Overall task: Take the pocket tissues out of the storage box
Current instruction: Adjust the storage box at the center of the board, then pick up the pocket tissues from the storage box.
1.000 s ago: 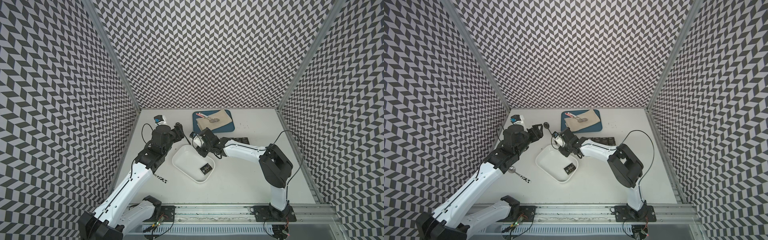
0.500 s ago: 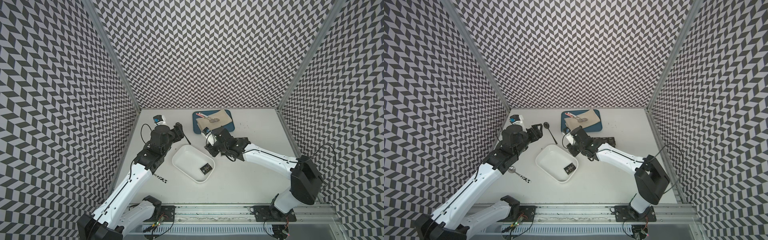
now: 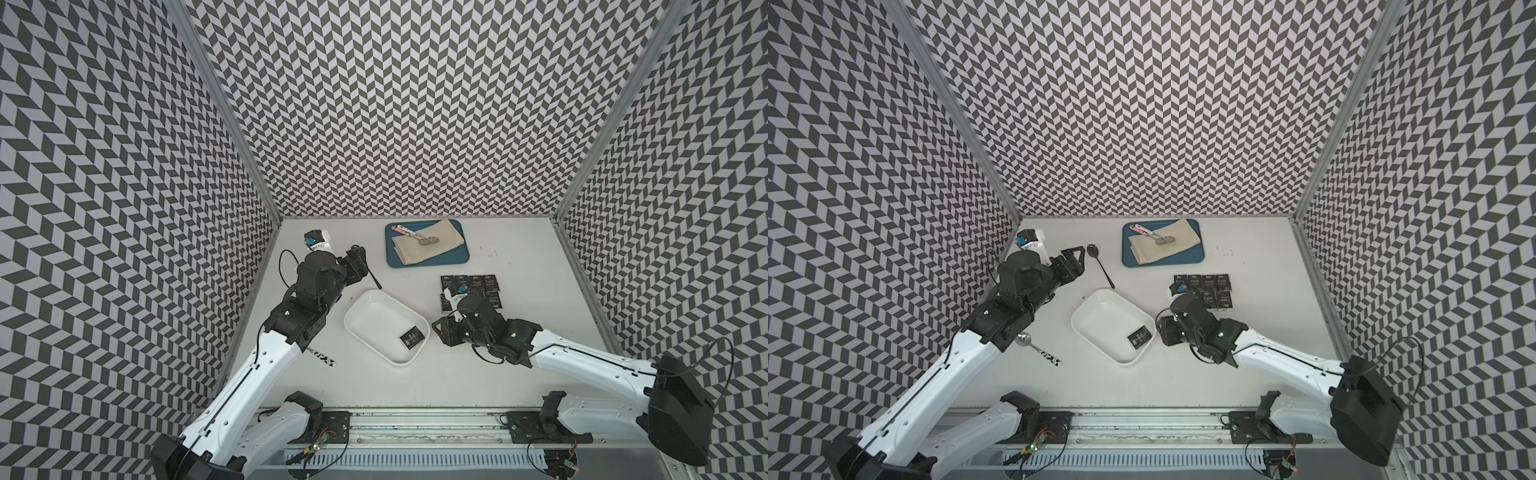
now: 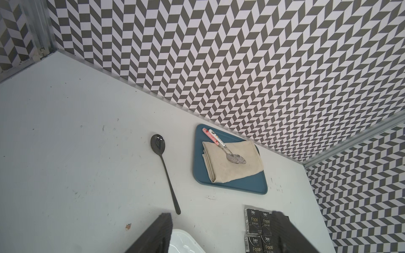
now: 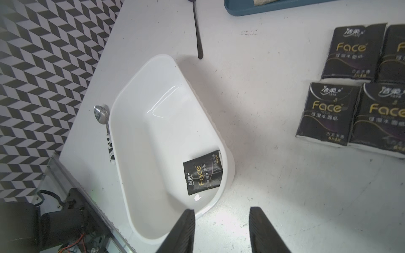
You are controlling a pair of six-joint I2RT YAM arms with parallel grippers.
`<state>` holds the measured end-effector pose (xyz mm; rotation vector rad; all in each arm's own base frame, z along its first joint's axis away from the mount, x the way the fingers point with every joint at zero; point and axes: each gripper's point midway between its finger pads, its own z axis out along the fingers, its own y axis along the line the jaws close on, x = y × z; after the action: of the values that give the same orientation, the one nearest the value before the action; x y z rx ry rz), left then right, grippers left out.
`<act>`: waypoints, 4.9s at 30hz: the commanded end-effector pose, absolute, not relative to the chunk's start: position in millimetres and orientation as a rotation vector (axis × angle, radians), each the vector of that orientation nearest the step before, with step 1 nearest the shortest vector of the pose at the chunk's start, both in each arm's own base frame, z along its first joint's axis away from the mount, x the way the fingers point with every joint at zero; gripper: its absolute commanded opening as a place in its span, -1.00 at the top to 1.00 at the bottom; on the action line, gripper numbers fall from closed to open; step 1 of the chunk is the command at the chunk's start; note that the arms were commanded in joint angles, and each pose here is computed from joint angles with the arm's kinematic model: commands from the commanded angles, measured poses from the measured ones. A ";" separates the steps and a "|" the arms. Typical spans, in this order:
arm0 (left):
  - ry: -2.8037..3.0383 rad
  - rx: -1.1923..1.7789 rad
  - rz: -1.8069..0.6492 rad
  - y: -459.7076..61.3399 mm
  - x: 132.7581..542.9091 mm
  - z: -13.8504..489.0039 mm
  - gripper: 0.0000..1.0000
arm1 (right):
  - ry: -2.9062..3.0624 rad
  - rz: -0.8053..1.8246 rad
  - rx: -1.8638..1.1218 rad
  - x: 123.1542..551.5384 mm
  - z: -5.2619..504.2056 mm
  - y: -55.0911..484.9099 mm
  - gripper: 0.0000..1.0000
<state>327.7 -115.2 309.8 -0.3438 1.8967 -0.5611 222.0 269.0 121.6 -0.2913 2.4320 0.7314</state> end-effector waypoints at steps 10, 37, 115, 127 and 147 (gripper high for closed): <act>1.849 -0.339 -0.589 -113.3 323.8 322.9 -0.51 | 2.399 1.042 -0.203 207.0 111.8 302.8 0.09; 1.850 -0.328 -0.583 -114.7 326.0 320.1 -0.51 | 2.453 0.705 -0.213 253.9 80.7 306.5 0.56; 1.865 -0.464 -0.477 -74.6 332.0 311.5 -0.52 | 2.438 0.065 -0.487 341.4 30.6 385.8 0.13; 1.843 -0.451 -0.492 -74.6 328.6 320.8 -0.52 | 2.429 0.064 -0.518 341.0 32.2 386.7 0.95; 1.831 -0.423 -0.527 -81.0 331.0 327.5 -0.52 | 2.203 0.430 -0.356 308.0 199.6 323.2 0.98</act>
<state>331.3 -78.4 308.6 -0.4526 1.8709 -0.4961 311.6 352.8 206.9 -0.3828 2.1604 0.5113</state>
